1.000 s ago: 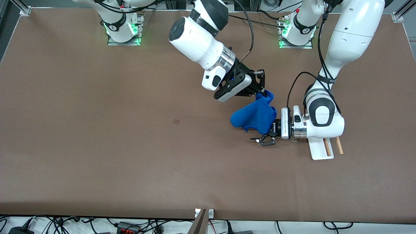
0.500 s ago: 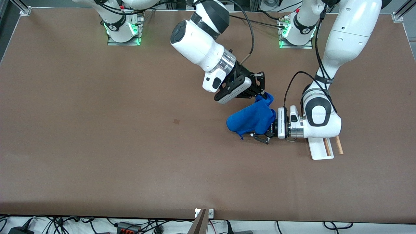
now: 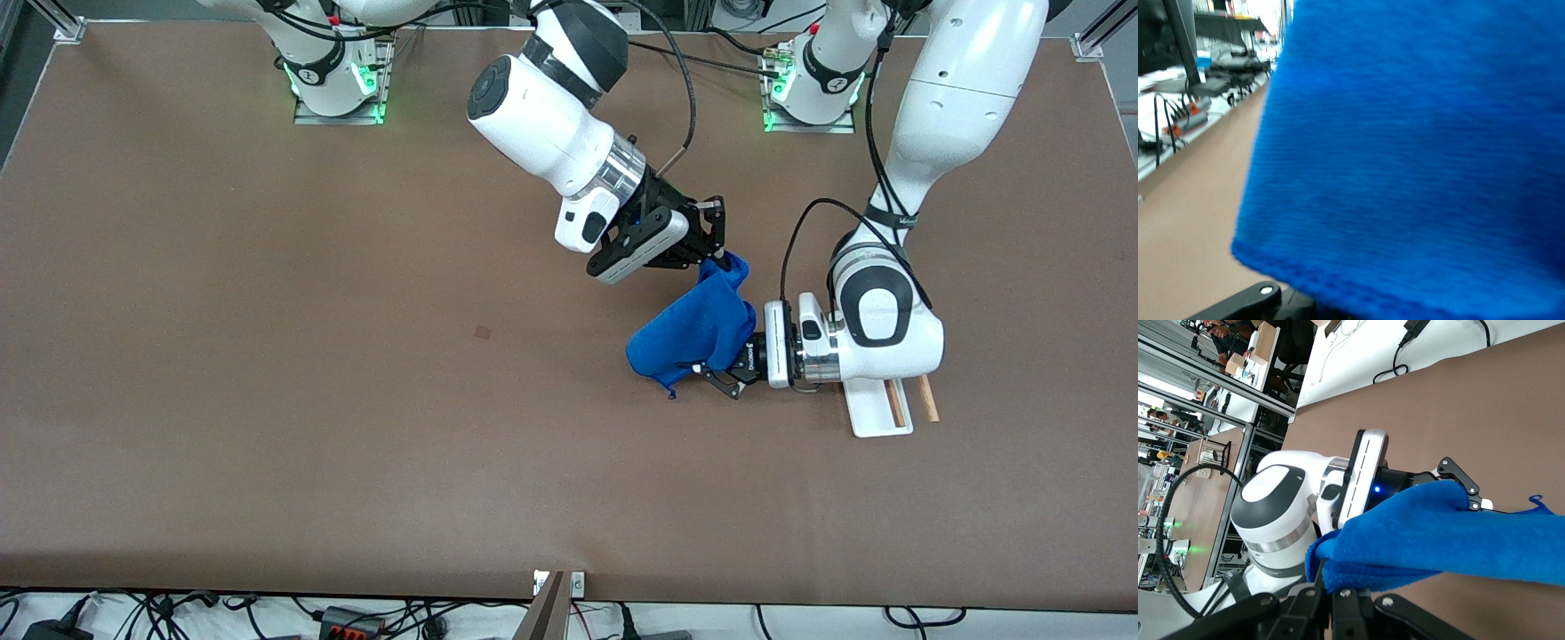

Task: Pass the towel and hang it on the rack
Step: 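Open the right gripper and withdraw it while the left gripper holds towel, then drape the towel over the wooden dowels with the left gripper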

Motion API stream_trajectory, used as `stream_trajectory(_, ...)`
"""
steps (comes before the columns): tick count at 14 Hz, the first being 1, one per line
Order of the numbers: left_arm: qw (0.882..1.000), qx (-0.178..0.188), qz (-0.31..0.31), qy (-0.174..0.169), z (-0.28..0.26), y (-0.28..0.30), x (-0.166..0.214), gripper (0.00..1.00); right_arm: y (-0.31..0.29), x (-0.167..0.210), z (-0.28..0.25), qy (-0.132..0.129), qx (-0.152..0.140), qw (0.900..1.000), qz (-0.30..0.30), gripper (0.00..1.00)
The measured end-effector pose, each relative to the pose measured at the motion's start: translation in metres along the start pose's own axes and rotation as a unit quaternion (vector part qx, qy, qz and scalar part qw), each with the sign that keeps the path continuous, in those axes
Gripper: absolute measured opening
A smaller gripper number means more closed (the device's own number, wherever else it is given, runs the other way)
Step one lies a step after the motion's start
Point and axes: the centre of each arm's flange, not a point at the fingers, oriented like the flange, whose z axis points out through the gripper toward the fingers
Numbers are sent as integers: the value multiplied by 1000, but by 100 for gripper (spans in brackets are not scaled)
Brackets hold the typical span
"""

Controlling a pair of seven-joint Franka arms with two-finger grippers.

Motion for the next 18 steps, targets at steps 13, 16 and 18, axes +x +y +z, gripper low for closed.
stream_trajectory(13,916,1,-266,-302,-169,18,105,3,121,44,-70,-162,-338,925,-66,100)
stream_trajectory(16,866,47,-343,-361,-194,23,106,3,175,72,-112,-180,-412,893,-20,100)
stream_trajectory(18,817,82,-411,-395,-212,26,110,3,204,95,-142,-165,-438,884,2,100)
